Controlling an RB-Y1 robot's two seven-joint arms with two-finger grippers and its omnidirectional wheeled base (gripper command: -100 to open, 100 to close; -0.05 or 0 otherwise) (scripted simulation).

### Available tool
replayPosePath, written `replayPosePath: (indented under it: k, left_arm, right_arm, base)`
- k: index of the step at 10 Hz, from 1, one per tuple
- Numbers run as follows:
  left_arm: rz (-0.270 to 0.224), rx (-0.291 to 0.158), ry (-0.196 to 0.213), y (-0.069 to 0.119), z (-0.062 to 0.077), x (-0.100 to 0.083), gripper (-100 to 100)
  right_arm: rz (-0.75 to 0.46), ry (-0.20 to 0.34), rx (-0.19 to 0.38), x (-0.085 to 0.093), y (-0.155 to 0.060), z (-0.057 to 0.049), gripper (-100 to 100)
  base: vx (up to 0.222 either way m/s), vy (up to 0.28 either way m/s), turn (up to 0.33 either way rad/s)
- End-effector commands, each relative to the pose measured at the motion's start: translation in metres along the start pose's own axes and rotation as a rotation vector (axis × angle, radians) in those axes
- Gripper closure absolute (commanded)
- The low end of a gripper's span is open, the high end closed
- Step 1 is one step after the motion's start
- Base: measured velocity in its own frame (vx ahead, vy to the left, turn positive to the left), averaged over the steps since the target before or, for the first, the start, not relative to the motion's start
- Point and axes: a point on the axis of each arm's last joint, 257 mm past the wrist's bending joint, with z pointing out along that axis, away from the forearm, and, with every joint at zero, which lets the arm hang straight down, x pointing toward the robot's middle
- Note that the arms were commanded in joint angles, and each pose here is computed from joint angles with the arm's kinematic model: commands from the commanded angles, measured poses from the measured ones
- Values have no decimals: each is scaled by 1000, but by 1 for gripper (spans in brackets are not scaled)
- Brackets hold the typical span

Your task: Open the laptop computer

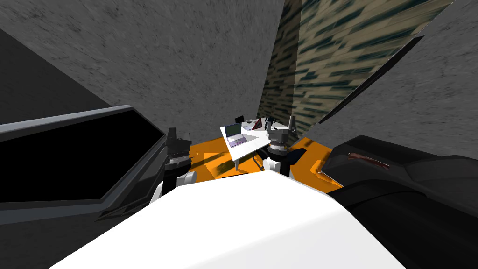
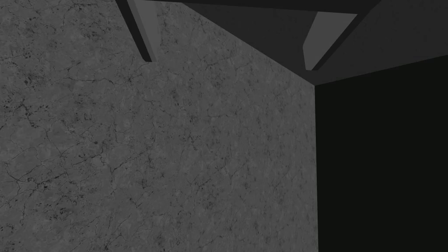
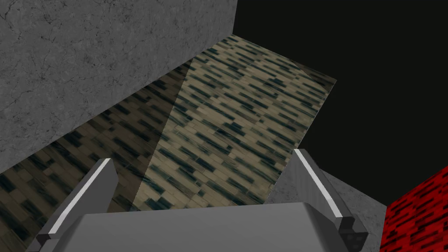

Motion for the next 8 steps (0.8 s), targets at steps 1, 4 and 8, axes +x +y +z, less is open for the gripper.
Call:
replayPosePath:
  k: [1, 4, 8]
  left_arm:
    - [0, 0, 0, 0, 0, 0, 0]
    - [0, 0, 0, 0, 0, 0, 0]
    - [0, 0, 0, 0, 0, 0, 0]
  right_arm:
    - [0, 0, 0, 0, 0, 0, 0]
    - [0, 0, 0, 0, 0, 0, 0]
    - [0, 0, 0, 0, 0, 0, 0]
  base:
    - [0, 0, 0]
    - [0, 0, 0]
    - [0, 0, 0]
